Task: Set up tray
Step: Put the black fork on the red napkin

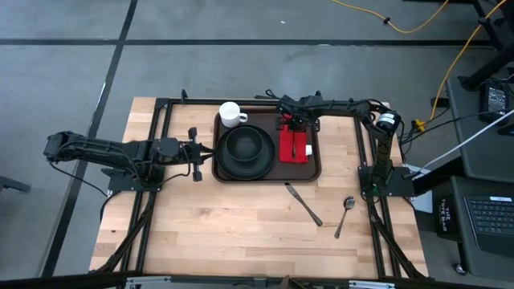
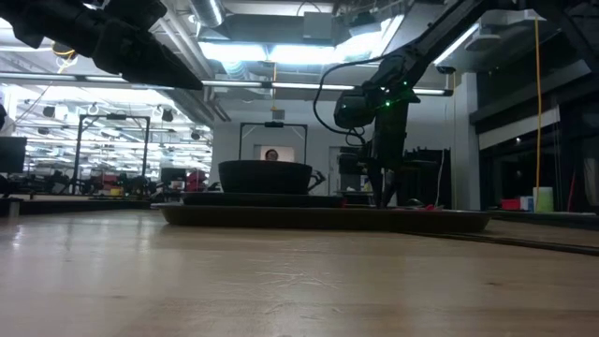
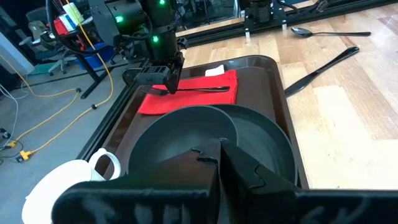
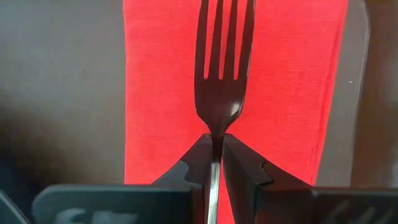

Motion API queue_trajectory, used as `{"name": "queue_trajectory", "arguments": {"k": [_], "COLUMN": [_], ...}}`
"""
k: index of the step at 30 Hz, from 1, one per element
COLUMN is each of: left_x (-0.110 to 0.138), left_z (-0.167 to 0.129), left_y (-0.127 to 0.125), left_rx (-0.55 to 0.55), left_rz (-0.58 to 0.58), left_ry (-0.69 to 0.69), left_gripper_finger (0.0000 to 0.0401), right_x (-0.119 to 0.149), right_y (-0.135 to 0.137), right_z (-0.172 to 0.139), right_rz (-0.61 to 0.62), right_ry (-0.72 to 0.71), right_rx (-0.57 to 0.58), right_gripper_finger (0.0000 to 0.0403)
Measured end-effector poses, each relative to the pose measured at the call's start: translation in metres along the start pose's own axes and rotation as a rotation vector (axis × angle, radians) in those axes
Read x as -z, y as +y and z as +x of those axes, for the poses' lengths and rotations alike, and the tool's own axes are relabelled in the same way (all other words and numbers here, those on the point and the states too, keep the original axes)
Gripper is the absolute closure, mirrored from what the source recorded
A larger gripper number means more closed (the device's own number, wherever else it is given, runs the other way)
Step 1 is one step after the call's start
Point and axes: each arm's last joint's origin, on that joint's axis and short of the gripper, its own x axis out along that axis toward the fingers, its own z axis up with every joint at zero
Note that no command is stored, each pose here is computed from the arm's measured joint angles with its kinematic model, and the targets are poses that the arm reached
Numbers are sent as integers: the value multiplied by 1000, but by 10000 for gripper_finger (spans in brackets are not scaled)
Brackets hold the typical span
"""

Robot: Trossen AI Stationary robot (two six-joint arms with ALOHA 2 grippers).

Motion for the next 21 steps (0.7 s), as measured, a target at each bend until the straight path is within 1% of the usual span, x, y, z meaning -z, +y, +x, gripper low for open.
{"name": "queue_trajectory", "arguments": {"k": [15,21], "left_x": [0,0], "left_z": [0,0], "left_y": [0,0], "left_rx": [0,0], "left_rz": [0,-71], "left_ry": [1,0], "left_gripper_finger": [398,397], "right_x": [0,0], "right_y": [0,0], "right_z": [0,0], "right_rz": [-14,-5], "right_ry": [-7,-7], "right_rx": [3,3], "right_gripper_finger": [360,355]}}
